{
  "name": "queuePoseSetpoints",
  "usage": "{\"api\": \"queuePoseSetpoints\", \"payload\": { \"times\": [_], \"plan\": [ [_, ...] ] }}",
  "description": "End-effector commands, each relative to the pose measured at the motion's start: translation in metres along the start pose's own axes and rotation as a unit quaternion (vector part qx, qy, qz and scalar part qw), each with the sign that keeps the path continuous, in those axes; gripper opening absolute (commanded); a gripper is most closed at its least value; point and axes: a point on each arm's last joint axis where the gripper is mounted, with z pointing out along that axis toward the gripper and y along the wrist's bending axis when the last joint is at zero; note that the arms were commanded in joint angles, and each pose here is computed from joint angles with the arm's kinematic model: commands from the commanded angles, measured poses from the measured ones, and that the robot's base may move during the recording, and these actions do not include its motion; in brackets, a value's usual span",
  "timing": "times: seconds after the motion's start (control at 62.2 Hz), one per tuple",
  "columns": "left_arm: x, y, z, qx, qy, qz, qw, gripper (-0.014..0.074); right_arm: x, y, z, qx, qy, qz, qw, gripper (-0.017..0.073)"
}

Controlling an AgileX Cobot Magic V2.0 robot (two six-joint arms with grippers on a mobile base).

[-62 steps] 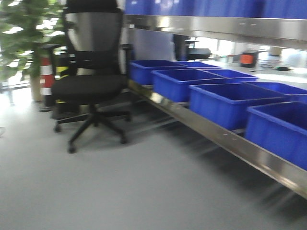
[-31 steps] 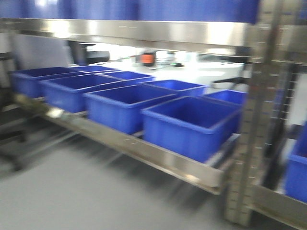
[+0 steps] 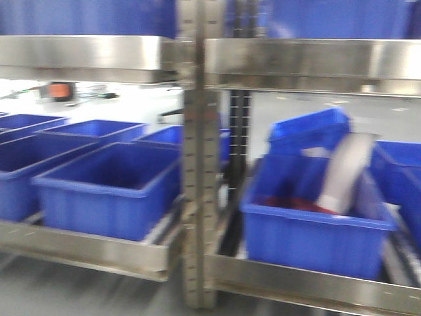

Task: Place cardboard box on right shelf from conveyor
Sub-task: 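Drive the base to the steel shelf rack holding the box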

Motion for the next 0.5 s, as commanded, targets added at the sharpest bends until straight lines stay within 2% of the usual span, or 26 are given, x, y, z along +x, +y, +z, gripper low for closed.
{"api": "queuePoseSetpoints", "payload": {
  "times": [0.0,0.482],
  "plan": [
    [-0.0062,0.0003,-0.0006,-0.002,-0.043,-0.004,0.999,-0.0116,-0.0185,-0.0012,-0.0011,0.008,-0.061,-0.002,0.998,0.0085],
    [-0.0062,0.0003,-0.0006,-0.002,-0.043,-0.004,0.999,-0.0116,-0.0185,-0.0012,-0.0011,0.008,-0.061,-0.002,0.998,0.0085]
  ]
}}
